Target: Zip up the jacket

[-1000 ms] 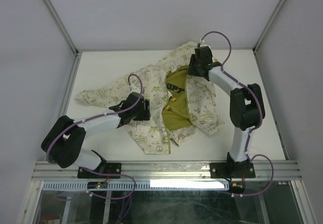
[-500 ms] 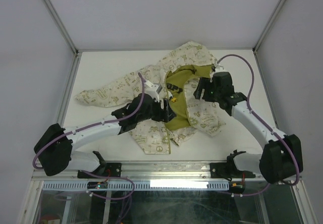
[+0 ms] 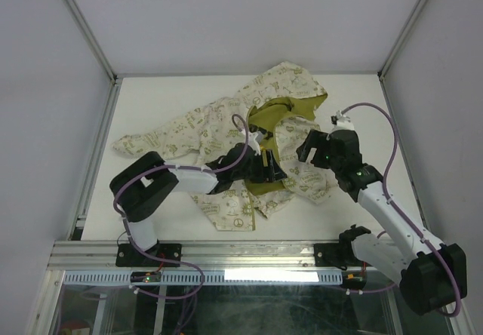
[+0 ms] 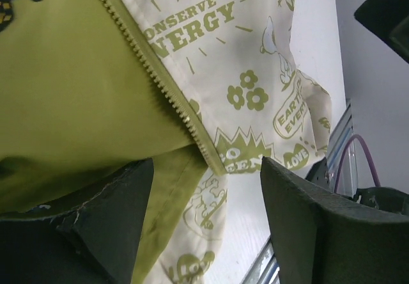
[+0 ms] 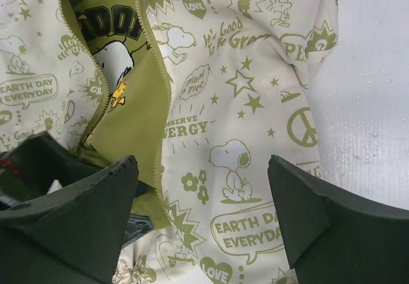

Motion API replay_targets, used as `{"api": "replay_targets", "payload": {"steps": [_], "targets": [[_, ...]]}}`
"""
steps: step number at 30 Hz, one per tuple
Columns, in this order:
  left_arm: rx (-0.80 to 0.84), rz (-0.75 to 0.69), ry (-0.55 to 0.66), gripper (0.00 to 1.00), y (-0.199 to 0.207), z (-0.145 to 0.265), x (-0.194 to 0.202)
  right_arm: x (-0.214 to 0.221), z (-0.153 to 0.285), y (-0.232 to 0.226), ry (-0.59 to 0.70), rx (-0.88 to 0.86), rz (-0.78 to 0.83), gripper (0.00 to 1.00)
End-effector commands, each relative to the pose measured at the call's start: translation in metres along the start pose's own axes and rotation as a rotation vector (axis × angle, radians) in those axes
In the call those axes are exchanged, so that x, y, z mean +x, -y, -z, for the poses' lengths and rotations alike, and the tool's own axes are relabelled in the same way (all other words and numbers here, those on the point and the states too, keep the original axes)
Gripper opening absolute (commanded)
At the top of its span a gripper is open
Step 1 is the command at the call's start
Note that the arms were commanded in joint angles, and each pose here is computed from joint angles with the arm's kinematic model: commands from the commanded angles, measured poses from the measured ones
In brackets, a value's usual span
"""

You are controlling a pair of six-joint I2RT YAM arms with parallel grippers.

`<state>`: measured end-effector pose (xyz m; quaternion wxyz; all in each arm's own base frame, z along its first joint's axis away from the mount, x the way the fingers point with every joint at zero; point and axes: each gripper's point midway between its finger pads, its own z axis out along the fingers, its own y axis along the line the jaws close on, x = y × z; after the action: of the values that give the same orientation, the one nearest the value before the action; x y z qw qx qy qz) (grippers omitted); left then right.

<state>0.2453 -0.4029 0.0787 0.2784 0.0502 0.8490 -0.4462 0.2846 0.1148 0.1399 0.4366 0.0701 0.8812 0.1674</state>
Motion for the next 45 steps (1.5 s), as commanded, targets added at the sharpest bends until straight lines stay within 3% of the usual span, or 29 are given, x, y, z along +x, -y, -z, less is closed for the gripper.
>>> {"api": "replay_targets", "payload": {"steps": [1,6,10,15,22,29,37,45], "targets": [[0.160,0.032,0.039,0.69,0.044,-0.021,-0.015,-0.023,0.003,-0.005,0.113,-0.012,-0.040,0.86],[0.236,0.012,0.022,0.65,0.061,-0.036,-0.010,-0.020,0.001,-0.004,0.105,-0.010,-0.044,0.86],[0.334,0.032,0.058,0.55,0.093,-0.014,-0.015,-0.021,0.004,-0.006,0.107,-0.021,-0.048,0.86],[0.390,0.007,0.065,0.53,0.115,0.012,-0.015,-0.027,0.012,-0.008,0.125,-0.030,-0.046,0.87],[0.435,-0.023,0.028,0.49,0.125,0.006,0.002,-0.027,0.013,-0.010,0.123,-0.037,-0.052,0.87],[0.369,-0.021,0.002,0.39,0.103,-0.027,0.015,-0.026,0.015,-0.011,0.117,-0.044,-0.053,0.87],[0.310,-0.081,0.111,0.00,0.091,0.001,-0.008,-0.023,0.023,-0.025,0.093,-0.123,-0.016,0.87],[0.146,-0.105,0.181,0.00,0.040,0.038,-0.033,0.012,0.022,-0.052,-0.052,-0.242,0.075,0.85]]}}
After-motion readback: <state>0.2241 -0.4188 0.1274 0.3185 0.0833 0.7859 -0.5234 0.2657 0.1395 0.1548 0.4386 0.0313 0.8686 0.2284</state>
